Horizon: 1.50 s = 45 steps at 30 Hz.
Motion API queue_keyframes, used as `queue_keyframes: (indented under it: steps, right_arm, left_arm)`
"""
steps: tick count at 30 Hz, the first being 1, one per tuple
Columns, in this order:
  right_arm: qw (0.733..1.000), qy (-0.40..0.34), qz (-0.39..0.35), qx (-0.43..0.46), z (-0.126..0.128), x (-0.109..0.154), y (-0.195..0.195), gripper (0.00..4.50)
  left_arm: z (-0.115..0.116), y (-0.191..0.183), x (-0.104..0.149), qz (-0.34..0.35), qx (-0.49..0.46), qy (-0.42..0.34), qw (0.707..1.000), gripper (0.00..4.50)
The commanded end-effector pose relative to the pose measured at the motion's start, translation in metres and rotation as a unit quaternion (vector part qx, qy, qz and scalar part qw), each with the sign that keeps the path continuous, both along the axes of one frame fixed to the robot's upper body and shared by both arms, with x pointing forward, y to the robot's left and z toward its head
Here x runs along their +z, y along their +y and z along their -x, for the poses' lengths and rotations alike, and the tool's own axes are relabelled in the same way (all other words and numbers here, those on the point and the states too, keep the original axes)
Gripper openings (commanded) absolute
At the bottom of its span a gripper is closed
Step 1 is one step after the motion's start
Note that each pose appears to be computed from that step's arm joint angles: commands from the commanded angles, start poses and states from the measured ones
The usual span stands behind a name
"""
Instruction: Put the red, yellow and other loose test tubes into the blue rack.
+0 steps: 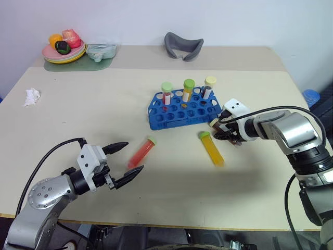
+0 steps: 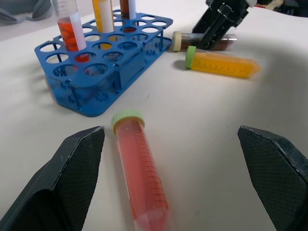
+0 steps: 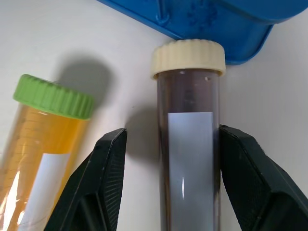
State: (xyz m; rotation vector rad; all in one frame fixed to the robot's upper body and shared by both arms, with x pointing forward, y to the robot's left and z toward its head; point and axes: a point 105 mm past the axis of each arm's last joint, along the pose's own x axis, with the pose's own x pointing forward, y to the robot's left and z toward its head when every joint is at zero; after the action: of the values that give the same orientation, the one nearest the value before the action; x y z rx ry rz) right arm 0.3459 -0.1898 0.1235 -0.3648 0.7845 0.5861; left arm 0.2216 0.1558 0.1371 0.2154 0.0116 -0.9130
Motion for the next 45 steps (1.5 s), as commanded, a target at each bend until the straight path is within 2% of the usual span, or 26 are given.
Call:
queue_keyframes:
  steps: [1, 2, 10, 14, 23, 26, 28, 31, 35, 36, 41, 45]
  right_arm:
    - [1.000, -0.005, -0.009, 0.011, 0.003, 0.004, 0.005, 2.29]
    - [1.000, -0.006, -0.010, 0.012, 0.003, 0.004, 0.006, 2.05]
    - [1.000, -0.013, -0.006, 0.015, 0.006, 0.004, 0.005, 2.05]
    - [1.000, -0.021, -0.006, 0.021, 0.006, 0.005, 0.006, 0.89]
    - [0.999, -0.036, -0.027, 0.026, 0.015, 0.017, 0.010, 0.89]
    - [0.994, -0.067, -0.078, 0.031, 0.014, 0.033, 0.019, 0.89]
    - [0.978, -0.107, -0.170, 0.056, 0.015, 0.055, 0.032, 0.89]
    - [0.916, -0.191, -0.339, 0.102, 0.022, 0.097, 0.046, 0.89]
    - [0.840, -0.271, -0.451, 0.133, 0.030, 0.123, 0.052, 0.89]
    - [0.824, -0.298, -0.463, 0.133, 0.029, 0.128, 0.051, 0.89]
    - [0.780, -0.384, -0.488, 0.080, 0.011, 0.128, 0.042, 0.89]
    - [0.745, -0.434, -0.505, 0.028, -0.012, 0.116, 0.041, 0.89]
  left_arm:
    - [0.000, -0.002, 0.008, 0.000, -0.011, -0.017, 1.000, 4.50]
    - [-0.001, -0.002, 0.008, 0.000, -0.012, -0.016, 1.000, 4.50]
    - [-0.002, -0.002, 0.009, 0.003, -0.017, -0.017, 1.000, 4.50]
    - [-0.002, -0.002, 0.008, 0.006, -0.016, -0.015, 1.000, 4.50]
    - [-0.001, -0.002, 0.006, 0.011, -0.015, -0.012, 1.000, 4.50]
    - [-0.002, -0.002, 0.006, 0.011, -0.014, -0.013, 1.000, 4.50]
    - [-0.003, -0.001, 0.006, 0.012, -0.013, -0.016, 1.000, 4.50]
    - [-0.003, -0.002, 0.006, 0.018, -0.010, -0.016, 1.000, 4.50]
    - [-0.006, -0.004, 0.007, 0.023, -0.009, -0.018, 1.000, 4.50]
    - [-0.007, -0.003, 0.007, 0.026, -0.007, -0.020, 0.999, 4.50]
    - [-0.012, -0.003, 0.009, 0.032, -0.006, -0.025, 0.999, 4.50]
    - [-0.014, -0.002, 0.008, 0.034, -0.008, -0.025, 0.999, 4.50]
